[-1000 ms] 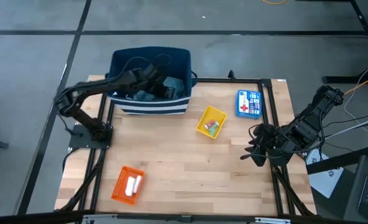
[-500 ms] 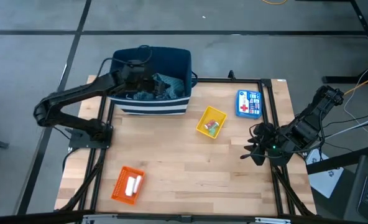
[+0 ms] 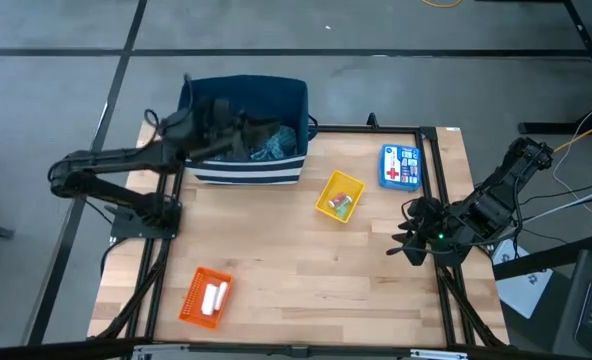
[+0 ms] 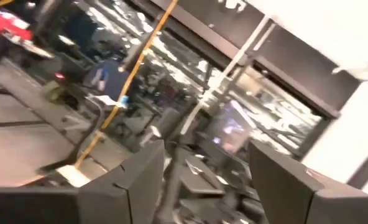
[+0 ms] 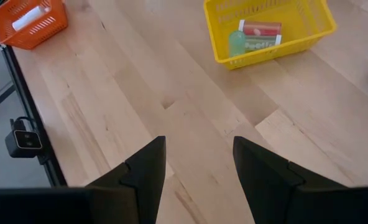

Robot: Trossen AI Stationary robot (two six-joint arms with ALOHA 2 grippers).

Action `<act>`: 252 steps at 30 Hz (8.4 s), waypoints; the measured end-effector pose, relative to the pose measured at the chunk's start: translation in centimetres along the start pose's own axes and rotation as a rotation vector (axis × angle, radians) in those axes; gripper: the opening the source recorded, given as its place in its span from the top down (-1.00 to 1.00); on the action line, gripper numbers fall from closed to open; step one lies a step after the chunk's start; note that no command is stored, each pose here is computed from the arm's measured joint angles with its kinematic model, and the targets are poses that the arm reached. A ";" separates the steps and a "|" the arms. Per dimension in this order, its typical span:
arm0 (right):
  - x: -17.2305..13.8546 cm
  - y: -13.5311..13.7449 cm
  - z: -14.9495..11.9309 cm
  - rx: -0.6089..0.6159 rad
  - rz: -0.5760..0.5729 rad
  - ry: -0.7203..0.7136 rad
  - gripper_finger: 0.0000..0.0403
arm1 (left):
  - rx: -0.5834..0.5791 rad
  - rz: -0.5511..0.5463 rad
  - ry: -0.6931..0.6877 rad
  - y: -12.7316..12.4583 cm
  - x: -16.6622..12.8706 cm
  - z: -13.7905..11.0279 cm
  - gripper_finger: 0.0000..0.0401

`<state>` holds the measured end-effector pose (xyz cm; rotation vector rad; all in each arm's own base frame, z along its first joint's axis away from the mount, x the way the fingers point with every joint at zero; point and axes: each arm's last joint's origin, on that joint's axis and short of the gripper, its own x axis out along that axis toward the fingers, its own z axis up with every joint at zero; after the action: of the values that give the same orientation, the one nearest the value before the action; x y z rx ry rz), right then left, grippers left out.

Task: Pick & place medical supplies in basket/bin
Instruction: Return to Home Position

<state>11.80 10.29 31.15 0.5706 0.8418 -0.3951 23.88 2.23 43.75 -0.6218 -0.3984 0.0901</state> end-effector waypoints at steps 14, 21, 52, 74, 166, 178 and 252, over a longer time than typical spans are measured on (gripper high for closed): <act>-0.3 2.4 0.6 -0.043 0.224 -0.056 0.06 | 0.054 -0.164 0.020 -6.6 -2.2 -3.1 -0.01; -0.4 2.4 0.8 -0.142 0.222 -0.111 0.06 | 0.040 -0.162 0.116 -7.0 -2.5 -4.3 -0.02; -4.5 -8.2 -0.1 -0.415 1.057 -0.717 0.06 | 0.125 -0.475 0.161 0.1 -16.1 -11.4 -0.03; 5.2 -9.5 -6.8 -0.183 1.251 -0.674 0.06 | 0.105 -0.364 0.157 6.1 -21.4 -16.7 -0.05; 10.8 -13.5 -2.5 -0.192 0.564 -0.761 0.06 | -0.103 -0.126 0.492 11.9 -23.0 -16.5 -0.09; 10.8 -13.5 -2.5 -0.192 0.565 -0.761 0.06 | -0.103 -0.126 0.492 11.9 -23.0 -16.5 -0.09; 10.9 -13.5 -2.5 -0.191 0.565 -0.760 0.06 | -0.102 -0.123 0.495 11.9 -23.0 -16.5 -0.10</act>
<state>9.66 0.13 17.03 0.4066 -0.0289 0.0071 9.57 -1.79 16.90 -0.6942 0.0395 -0.2014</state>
